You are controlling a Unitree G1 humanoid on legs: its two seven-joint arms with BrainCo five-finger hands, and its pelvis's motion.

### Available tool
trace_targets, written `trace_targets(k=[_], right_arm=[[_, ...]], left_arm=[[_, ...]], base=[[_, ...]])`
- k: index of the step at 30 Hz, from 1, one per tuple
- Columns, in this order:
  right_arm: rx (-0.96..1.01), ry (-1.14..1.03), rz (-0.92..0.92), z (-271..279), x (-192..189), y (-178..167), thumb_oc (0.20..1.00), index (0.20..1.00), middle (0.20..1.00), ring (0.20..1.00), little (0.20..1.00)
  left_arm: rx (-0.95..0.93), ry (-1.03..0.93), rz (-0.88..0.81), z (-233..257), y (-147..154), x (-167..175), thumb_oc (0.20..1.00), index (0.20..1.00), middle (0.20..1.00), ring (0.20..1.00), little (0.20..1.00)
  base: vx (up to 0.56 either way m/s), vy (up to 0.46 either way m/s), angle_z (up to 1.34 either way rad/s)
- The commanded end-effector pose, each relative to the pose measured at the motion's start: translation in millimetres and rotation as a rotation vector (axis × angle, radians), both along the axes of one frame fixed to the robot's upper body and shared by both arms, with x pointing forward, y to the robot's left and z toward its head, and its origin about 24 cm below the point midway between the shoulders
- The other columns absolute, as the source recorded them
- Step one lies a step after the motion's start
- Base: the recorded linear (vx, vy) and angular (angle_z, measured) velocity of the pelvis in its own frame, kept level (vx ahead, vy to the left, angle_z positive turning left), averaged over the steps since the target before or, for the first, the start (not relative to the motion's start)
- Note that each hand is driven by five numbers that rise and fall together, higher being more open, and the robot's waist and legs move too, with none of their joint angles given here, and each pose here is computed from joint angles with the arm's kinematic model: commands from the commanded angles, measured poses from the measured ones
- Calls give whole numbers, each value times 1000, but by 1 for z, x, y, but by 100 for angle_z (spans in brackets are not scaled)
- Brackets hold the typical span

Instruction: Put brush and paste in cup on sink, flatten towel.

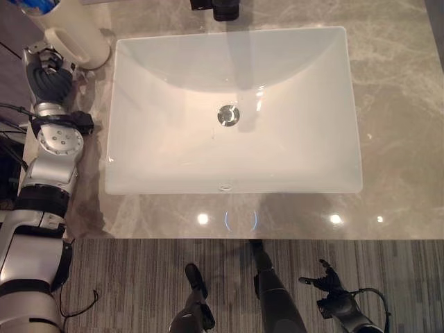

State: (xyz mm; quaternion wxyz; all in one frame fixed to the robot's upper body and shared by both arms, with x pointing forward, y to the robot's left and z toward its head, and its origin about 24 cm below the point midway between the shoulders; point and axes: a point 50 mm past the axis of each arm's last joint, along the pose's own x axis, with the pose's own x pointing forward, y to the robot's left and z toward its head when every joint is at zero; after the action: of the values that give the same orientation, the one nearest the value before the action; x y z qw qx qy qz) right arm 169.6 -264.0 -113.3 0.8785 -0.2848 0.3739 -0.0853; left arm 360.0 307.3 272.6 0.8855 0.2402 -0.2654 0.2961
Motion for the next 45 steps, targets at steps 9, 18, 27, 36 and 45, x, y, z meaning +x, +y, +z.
trace_targets(k=[9, 18, 27, 36, 45], right_arm=[[18, -87, -54, 12, 8, -13, 1000, 1000, 1000, 1000, 1000], [26, -118, -69, 16, 11, -15, 1000, 1000, 1000, 1000, 1000], [14, -86, -74, 13, 2, -20, 1000, 1000, 1000, 1000, 1000], [2, -205, -21, 37, 23, -29, 1000, 1000, 1000, 1000, 1000], [12, -202, 27, 38, 10, -32, 1000, 1000, 1000, 1000, 1000]], left_arm=[[9, 133, 148, 12, 29, 6, 200, 200, 200, 200, 200], [6, 148, 232, 29, 47, -1, 200, 200, 200, 200, 200], [-48, 184, 381, 25, 87, -26, 200, 200, 200, 200, 200], [150, 138, 486, 80, 93, -46, 200, 200, 200, 200, 200], [323, 80, 469, 119, 59, -34, 200, 200, 200, 200, 200]], base=[[39, -21, -5], [27, -26, -6], [13, -8, -5], [4, -11, 2], [21, 24, 6]])
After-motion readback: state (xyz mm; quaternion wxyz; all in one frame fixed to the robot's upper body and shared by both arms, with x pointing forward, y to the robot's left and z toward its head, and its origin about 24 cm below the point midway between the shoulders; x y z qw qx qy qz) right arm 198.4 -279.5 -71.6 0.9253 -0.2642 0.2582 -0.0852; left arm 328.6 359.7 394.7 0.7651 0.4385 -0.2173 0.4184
